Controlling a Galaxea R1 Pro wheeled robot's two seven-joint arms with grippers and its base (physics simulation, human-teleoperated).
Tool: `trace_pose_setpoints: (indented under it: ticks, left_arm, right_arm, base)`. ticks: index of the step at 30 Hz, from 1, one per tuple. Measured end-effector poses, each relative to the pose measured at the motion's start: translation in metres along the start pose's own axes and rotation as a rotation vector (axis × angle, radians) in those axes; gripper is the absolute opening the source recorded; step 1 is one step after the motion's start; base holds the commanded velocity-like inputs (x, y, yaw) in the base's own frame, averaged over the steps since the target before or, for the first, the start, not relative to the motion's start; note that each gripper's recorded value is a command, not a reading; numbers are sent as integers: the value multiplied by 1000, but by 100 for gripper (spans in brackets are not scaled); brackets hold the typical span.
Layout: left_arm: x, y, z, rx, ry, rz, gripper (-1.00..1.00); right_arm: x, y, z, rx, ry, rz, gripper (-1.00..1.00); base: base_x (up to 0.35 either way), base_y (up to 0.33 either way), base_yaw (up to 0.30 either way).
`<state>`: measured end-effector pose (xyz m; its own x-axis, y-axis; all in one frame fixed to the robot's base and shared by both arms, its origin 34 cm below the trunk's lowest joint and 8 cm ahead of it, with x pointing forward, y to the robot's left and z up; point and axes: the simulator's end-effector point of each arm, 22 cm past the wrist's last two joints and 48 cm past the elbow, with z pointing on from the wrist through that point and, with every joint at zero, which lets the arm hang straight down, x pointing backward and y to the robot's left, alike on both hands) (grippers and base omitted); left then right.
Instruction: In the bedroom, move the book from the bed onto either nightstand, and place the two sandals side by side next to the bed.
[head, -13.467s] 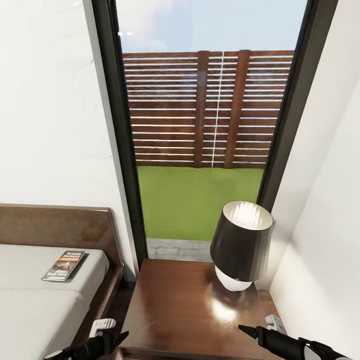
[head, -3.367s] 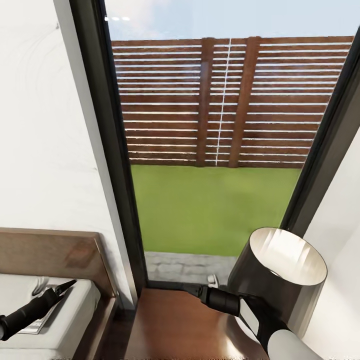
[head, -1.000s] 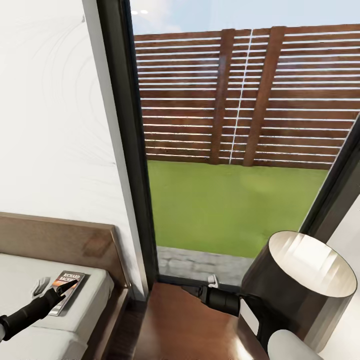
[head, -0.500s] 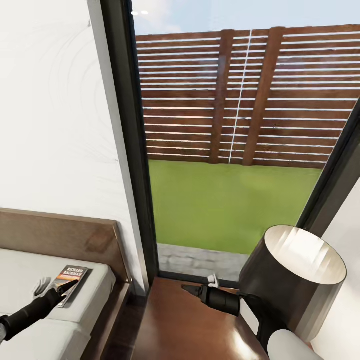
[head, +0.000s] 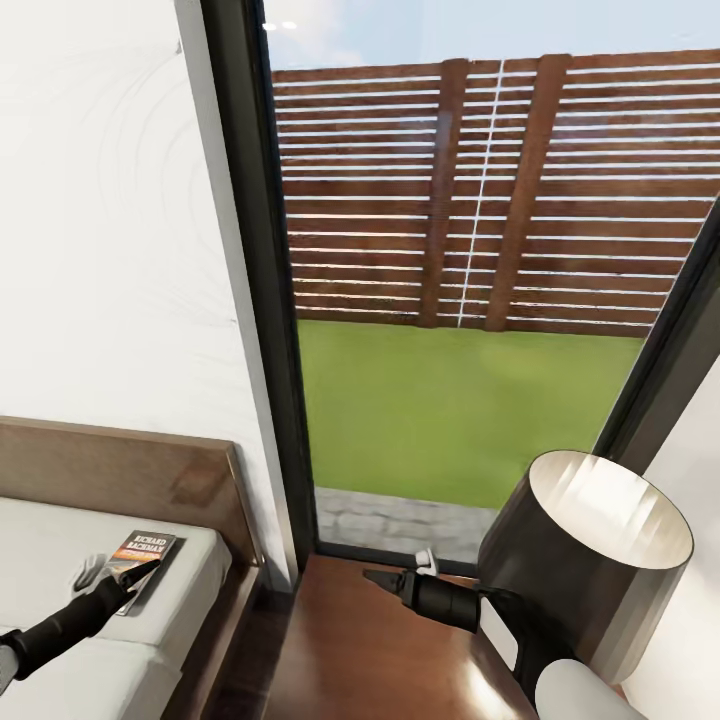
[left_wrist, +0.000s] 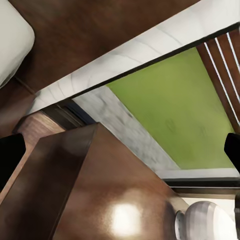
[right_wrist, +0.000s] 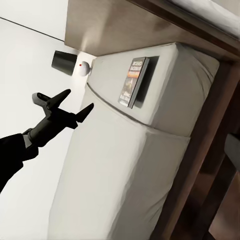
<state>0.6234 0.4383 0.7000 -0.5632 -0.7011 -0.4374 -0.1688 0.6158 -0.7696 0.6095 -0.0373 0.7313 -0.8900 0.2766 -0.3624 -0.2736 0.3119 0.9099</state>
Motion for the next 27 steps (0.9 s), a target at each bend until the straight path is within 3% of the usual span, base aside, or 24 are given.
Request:
trace_pose_setpoints:
  ticks: [11,12,14,20,27]
  left_arm:
    - [-4,-4,2,11,-13,-15,100]
    - [-8,-12,2,33,-5,-73,100]
    - [-15,-19,1,44,-2,-98,100]
    - [-26,-11,1,-22,-6,-99,100]
    - [-42,-4,-9,-55,-28,-81,100]
  right_arm:
    - [0,0,0,-1,-2,1,100]
    - [1,0,0,2,3,-1,100]
    - [0,0,0,2,2,-1,100]
    - [0,0,0,2,1,-1,100]
    - [0,0,0,2,1,-1,100]
  base:
    - [0,0,0]
    - [0,0,0]
    - [0,0,0]
    - [0,0,0]
    - [0,0,0]
